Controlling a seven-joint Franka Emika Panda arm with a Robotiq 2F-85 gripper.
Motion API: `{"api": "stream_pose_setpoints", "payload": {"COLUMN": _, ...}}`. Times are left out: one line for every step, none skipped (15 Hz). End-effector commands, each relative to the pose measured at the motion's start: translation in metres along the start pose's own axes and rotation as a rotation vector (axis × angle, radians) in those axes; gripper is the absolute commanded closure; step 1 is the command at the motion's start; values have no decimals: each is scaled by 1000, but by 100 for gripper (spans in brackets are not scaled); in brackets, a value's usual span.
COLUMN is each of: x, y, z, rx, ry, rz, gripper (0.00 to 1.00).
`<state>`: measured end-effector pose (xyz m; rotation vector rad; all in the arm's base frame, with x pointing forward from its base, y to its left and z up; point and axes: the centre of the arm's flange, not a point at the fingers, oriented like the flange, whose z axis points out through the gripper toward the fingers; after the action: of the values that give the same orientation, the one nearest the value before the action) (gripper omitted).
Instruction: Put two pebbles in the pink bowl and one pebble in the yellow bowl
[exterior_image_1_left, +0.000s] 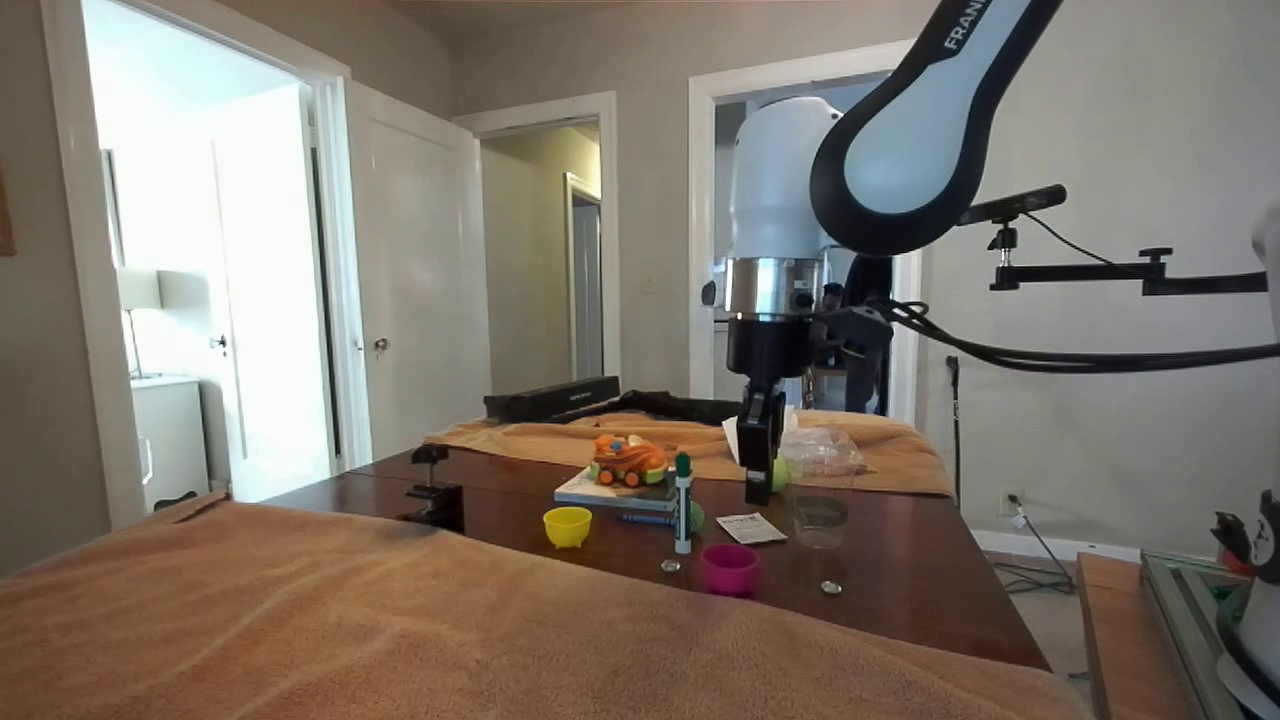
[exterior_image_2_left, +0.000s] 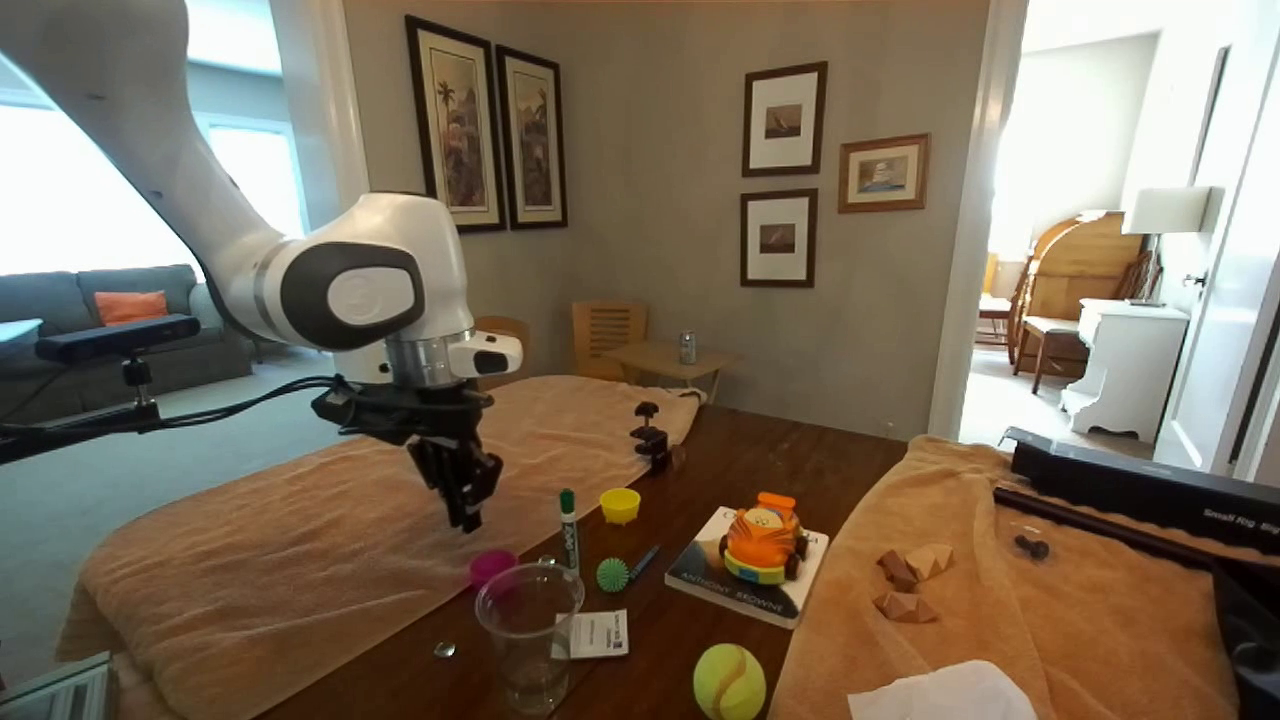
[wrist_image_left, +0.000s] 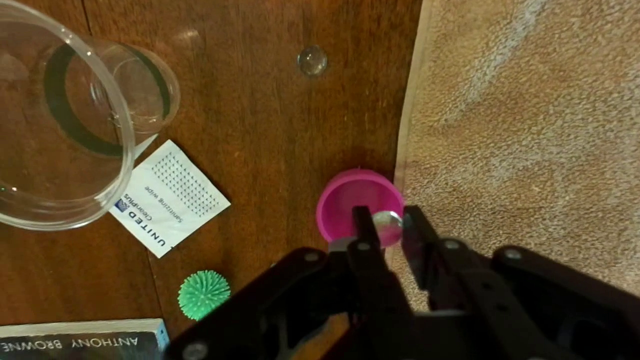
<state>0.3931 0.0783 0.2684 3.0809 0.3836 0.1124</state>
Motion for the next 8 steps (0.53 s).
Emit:
{"api": "stream_pose_setpoints", "payload": {"x": -8, "y": 17, "z": 5, "rx": 2, "ry": 44, "rz": 5, "gripper": 95}}
{"api": "stream_pose_setpoints", "payload": {"x": -7, "y": 21, "z": 8, "rx": 6, "ry": 48, "rz": 11, "gripper": 95}}
{"api": "stream_pose_setpoints", "payload": {"x": -6, "y": 24, "z": 10, "rx": 3, "ry": 58, "rz": 16, "gripper": 95}}
{"api": "stream_pose_setpoints", "payload": {"x": -6, "y": 26, "z": 13, "rx": 11, "ry": 58, "rz": 21, "gripper": 95}}
{"api": "stream_pose_setpoints", "payload": {"x": -5, "y": 28, "z": 18, "rx": 14, "ry": 57, "rz": 21, "gripper": 95}}
{"api": "stream_pose_setpoints", "payload": {"x": -6, "y": 29, "z": 22, "rx": 16, "ry": 54, "rz": 19, "gripper": 95}}
{"api": "stream_pose_setpoints", "payload": {"x": -6, "y": 29, "z": 27, "rx": 16, "ry": 50, "rz": 16, "gripper": 95}}
{"api": "stream_pose_setpoints", "payload": {"x": -7, "y": 29, "z": 31, "rx": 18, "ry": 50, "rz": 13, "gripper": 95}}
